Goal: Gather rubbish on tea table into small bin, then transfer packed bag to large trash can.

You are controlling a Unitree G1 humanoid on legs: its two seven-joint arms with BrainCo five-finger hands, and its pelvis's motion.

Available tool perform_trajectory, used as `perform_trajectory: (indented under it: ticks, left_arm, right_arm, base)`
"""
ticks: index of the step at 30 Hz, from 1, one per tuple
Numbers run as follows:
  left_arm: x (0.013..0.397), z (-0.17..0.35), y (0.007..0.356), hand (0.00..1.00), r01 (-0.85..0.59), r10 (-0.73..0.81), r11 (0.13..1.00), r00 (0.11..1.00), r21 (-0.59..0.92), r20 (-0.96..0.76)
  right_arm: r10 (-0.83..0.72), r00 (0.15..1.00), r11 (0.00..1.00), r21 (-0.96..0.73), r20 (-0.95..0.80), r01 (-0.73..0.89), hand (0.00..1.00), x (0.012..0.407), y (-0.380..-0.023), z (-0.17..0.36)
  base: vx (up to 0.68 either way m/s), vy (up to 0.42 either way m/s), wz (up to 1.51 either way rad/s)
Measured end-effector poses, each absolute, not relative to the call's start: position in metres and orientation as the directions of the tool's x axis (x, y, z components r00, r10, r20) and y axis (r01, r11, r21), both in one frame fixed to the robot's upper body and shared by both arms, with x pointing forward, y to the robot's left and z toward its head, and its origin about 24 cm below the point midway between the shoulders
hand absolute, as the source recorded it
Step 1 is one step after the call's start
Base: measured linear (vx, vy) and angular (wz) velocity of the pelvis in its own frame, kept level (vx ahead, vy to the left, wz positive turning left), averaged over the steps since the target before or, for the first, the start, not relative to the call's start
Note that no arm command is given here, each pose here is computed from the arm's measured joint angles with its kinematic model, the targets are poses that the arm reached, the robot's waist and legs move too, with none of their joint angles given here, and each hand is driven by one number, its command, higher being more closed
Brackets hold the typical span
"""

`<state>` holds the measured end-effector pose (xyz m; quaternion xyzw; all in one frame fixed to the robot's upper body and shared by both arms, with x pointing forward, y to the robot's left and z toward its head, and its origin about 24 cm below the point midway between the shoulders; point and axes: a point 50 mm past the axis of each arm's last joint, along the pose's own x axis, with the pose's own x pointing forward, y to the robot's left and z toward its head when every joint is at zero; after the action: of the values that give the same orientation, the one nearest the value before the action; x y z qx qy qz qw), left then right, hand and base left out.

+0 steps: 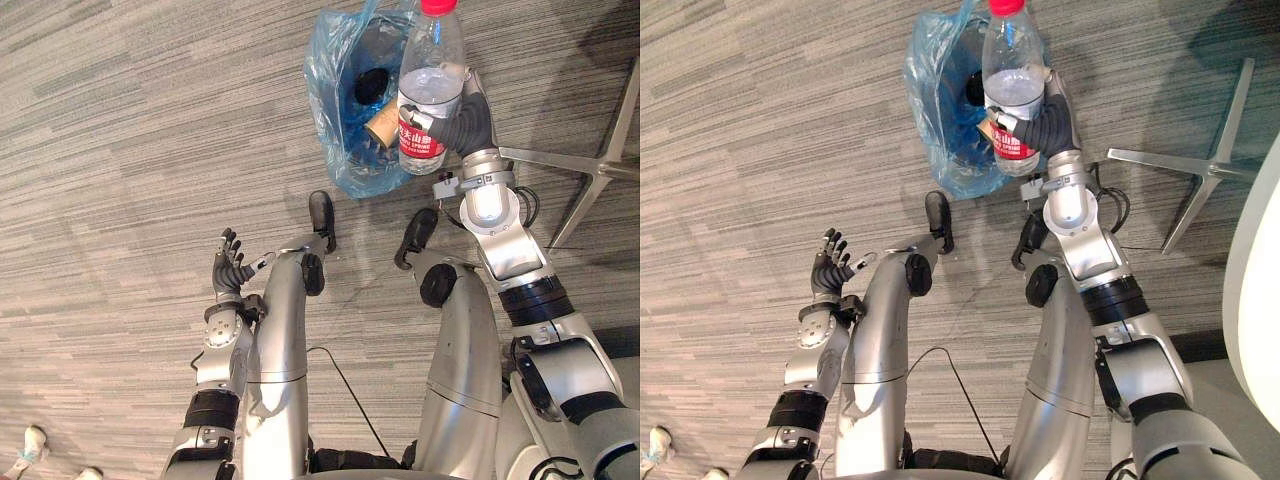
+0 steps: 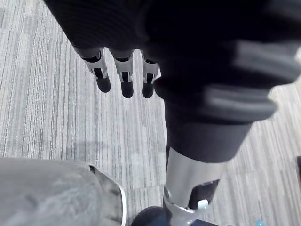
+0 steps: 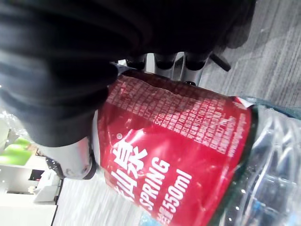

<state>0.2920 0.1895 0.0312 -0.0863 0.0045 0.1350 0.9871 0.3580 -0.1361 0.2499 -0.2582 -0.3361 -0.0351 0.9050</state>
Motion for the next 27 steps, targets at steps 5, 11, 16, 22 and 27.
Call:
perform_trajectory:
  ticks: [5,11,16,22,27]
  left_arm:
    - [0.292,0.031,0.189,0.00,-0.263,0.262,0.948,0.965,-0.180,-0.033]
    - [0.292,0.031,0.189,0.00,-0.259,0.258,0.950,0.966,-0.176,-0.029]
    - [0.292,0.030,0.190,0.00,-0.261,0.258,0.950,0.965,-0.171,-0.037]
    - [0.291,0.025,0.193,0.00,-0.267,0.261,0.951,0.964,-0.154,-0.055]
    - [0.291,0.021,0.193,0.00,-0.263,0.255,0.955,0.964,-0.139,-0.077]
  right_arm:
    - [0.113,0.778,0.872,-0.437,0.618,0.220,0.00,0.362,-0.129,0.250]
    - [0.115,0.784,0.876,-0.434,0.610,0.209,0.00,0.363,-0.125,0.247]
    - [0.122,0.787,0.861,-0.459,0.604,0.219,0.00,0.362,-0.125,0.243]
    - [0.135,0.811,0.817,-0.527,0.569,0.234,0.00,0.361,-0.130,0.224]
    - [0.201,0.800,0.746,-0.618,0.565,0.249,0.00,0.354,-0.124,0.214]
  base:
    - [-0.02,0.009,0.00]
    - [-0.04,0.027,0.01]
    - [-0.05,0.022,0.01]
    - [-0.03,0.017,0.01]
    - [-0.04,0.026,0.00]
